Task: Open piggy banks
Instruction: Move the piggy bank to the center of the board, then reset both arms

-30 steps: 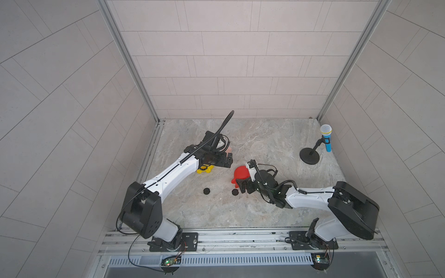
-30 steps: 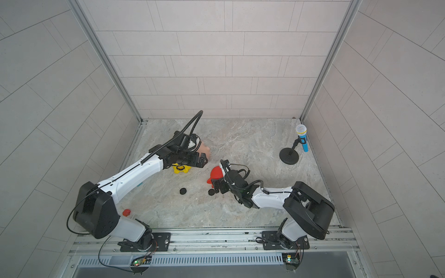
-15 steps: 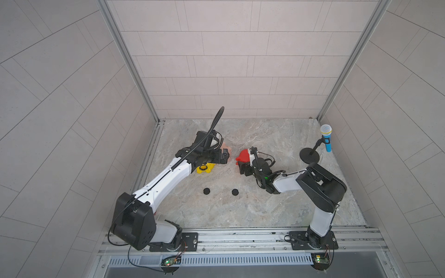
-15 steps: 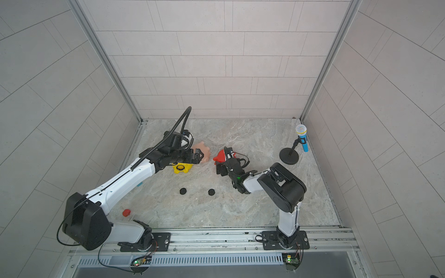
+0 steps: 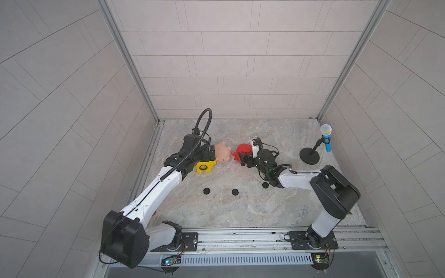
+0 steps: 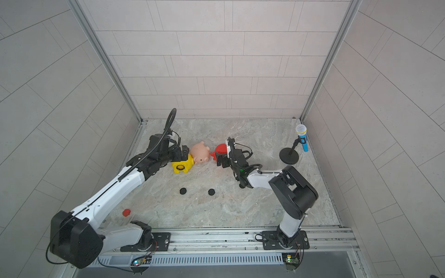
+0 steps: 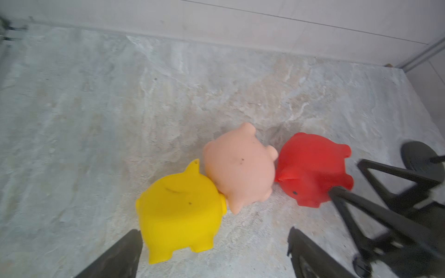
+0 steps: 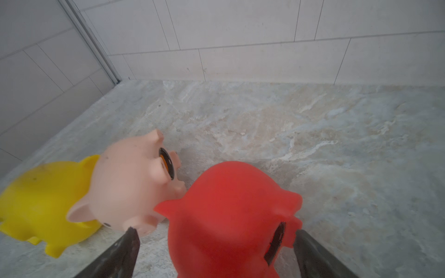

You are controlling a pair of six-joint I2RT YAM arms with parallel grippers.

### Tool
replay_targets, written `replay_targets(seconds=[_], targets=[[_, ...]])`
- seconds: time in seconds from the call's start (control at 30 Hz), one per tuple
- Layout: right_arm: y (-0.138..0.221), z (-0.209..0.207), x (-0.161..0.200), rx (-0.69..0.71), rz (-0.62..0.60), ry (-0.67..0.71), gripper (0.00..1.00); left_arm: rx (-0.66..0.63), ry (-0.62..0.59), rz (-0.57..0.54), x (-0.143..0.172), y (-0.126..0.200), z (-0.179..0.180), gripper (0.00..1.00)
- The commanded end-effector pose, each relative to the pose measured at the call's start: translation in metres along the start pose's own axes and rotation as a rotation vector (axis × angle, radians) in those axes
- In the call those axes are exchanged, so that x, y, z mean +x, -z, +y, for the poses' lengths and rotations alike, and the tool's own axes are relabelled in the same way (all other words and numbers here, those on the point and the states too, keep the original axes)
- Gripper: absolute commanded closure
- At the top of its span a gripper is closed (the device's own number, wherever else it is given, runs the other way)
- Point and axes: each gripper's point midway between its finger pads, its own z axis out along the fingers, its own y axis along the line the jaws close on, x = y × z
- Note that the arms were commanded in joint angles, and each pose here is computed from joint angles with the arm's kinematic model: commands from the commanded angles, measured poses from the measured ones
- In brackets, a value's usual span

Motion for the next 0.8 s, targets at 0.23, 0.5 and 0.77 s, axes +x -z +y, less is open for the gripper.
replay_targets(seconds=[0.23, 0.5, 0.77], targets=[[0.084, -0.091, 0.000, 0.290, 0.106, 0.263, 0.00, -0.405, -0.016, -0.323, -0.013, 0.017, 0.102, 0.00], [0.109, -0.157, 0.007, 0.558, 0.103, 0.397, 0.00, -0.586, -0.041, -0.340, 0.013, 0.002, 0.150, 0.00], [0.120, -0.222, 0.027, 0.654, -0.061, 0.218, 0.00, -0.538, 0.011, -0.330, 0.043, -0.036, 0.170, 0.00]])
